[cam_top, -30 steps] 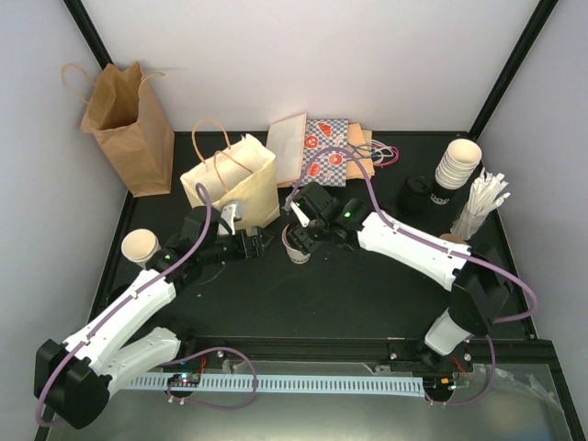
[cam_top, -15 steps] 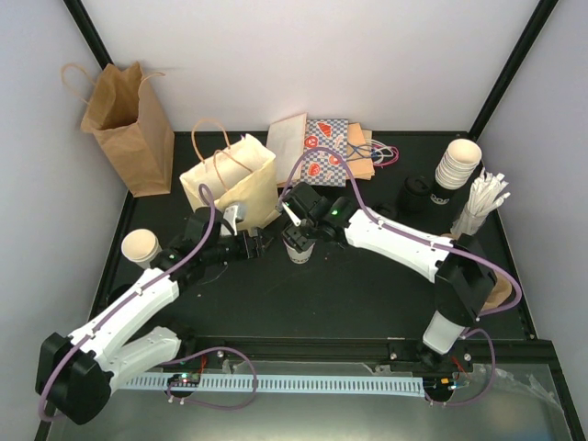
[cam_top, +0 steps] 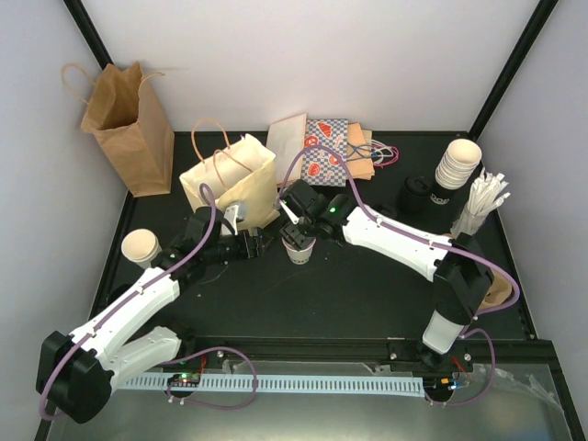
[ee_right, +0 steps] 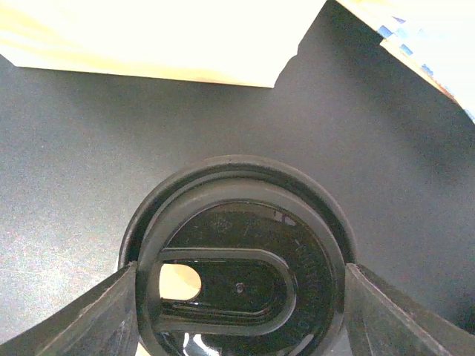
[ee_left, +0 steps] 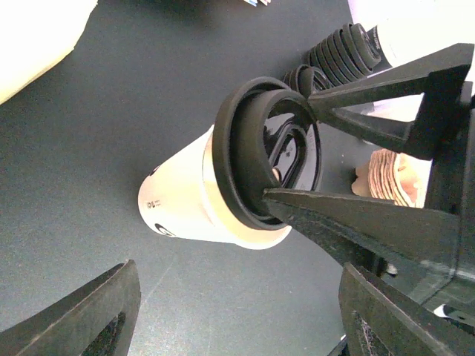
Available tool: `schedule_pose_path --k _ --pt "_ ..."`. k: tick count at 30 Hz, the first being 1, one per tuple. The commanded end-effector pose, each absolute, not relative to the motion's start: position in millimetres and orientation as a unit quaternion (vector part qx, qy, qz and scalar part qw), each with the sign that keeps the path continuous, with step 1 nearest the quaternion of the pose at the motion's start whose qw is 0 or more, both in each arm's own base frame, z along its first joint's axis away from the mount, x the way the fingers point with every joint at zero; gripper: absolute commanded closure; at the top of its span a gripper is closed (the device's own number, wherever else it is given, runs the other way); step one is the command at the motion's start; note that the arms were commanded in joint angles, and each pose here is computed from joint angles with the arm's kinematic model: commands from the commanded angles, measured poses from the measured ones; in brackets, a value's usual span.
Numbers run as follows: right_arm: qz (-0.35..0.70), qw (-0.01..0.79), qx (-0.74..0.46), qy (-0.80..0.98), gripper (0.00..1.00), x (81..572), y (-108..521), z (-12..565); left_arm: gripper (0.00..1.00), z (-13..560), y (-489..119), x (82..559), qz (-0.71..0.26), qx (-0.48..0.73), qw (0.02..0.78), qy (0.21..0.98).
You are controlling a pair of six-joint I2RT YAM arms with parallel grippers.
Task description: Pack the takeout coffee
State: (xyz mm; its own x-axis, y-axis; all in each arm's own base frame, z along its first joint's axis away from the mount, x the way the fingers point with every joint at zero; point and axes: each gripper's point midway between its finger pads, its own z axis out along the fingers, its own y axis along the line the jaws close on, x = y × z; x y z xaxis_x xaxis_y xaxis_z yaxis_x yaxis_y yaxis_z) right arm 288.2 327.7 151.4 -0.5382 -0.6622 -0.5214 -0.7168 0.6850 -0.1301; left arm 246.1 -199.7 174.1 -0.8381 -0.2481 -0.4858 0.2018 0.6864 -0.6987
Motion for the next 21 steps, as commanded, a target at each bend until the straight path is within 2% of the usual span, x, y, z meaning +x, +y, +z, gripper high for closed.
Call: schedule_pose_path --k 1,21 --pt "0.052 0.309 -0.395 0.864 0.31 290 330 186 0.25 183 -202 252 -0.405 -0.005 0.298 0.864" --pt "0.049 0.294 -0.397 0.868 0.31 277 318 175 0.22 184 -203 252 -0.406 0.003 0.304 0.862"
